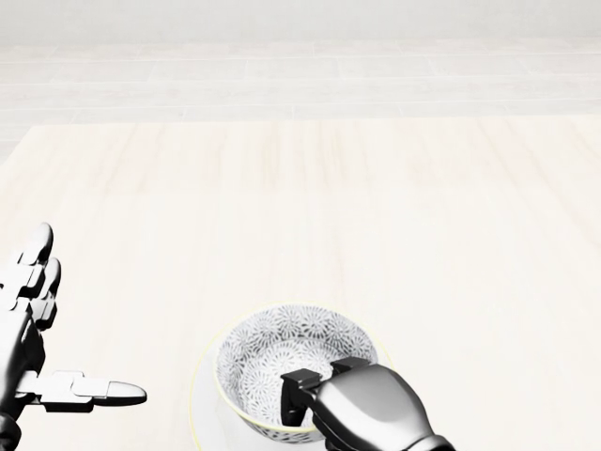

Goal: Put the bowl on the plate.

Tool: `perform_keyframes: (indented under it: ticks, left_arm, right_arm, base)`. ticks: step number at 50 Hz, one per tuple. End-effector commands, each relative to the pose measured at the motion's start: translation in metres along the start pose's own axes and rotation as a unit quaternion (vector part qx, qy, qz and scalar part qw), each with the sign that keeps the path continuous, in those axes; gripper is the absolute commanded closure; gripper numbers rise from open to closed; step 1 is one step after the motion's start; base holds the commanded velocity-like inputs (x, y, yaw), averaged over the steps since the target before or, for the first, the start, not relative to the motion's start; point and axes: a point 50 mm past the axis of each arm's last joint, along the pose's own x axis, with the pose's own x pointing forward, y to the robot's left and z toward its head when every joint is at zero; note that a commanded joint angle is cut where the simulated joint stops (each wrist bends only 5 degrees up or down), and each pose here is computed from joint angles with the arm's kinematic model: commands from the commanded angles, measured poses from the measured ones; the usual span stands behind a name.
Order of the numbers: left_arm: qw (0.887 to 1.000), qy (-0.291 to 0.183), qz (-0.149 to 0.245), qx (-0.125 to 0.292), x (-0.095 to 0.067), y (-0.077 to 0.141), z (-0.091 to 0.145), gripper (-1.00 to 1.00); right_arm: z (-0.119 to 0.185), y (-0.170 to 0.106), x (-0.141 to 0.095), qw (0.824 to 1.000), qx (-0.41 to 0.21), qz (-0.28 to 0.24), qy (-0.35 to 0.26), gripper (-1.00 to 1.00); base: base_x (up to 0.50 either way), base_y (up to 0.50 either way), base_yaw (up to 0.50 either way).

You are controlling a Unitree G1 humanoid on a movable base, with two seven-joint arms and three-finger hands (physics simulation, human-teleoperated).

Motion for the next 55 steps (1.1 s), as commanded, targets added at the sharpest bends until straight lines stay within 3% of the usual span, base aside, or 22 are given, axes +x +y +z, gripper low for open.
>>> perform_keyframes:
  ticks: [1, 8, 15, 43, 55]
  left_arm:
    - [1.000, 0.002, 0.000, -0.001, 0.000, 0.000, -0.001, -1.00]
    - [1.000, 0.005, -0.002, -0.002, 0.000, -0.002, -0.003, -1.00]
    - [1.000, 0.007, -0.002, -0.002, 0.001, -0.002, -0.003, -1.00]
    - [1.000, 0.011, -0.004, -0.004, 0.003, -0.003, -0.005, -1.00]
    - [1.000, 0.005, -0.006, -0.002, 0.005, -0.005, -0.002, -1.00]
  right_arm:
    - [0.001, -0.001, -0.003, 1.000, 0.001, -0.003, -0.002, 0.51]
    - [0.001, 0.002, -0.004, 1.000, 0.000, 0.000, 0.000, 0.38]
    - [0.002, 0.002, -0.006, 1.000, 0.004, 0.002, -0.002, 0.00]
    - [0.003, -0.002, -0.014, 1.000, 0.005, 0.006, -0.006, -0.35]
    - [0.005, -0.005, -0.018, 1.000, 0.005, 0.006, -0.009, -0.67]
  base:
    - [0.00, 0.00, 0.00]
    - [0.00, 0.00, 0.00]
    - [0.00, 0.00, 0.00]
    - [0.00, 0.00, 0.00]
    - [0.00, 0.00, 0.00]
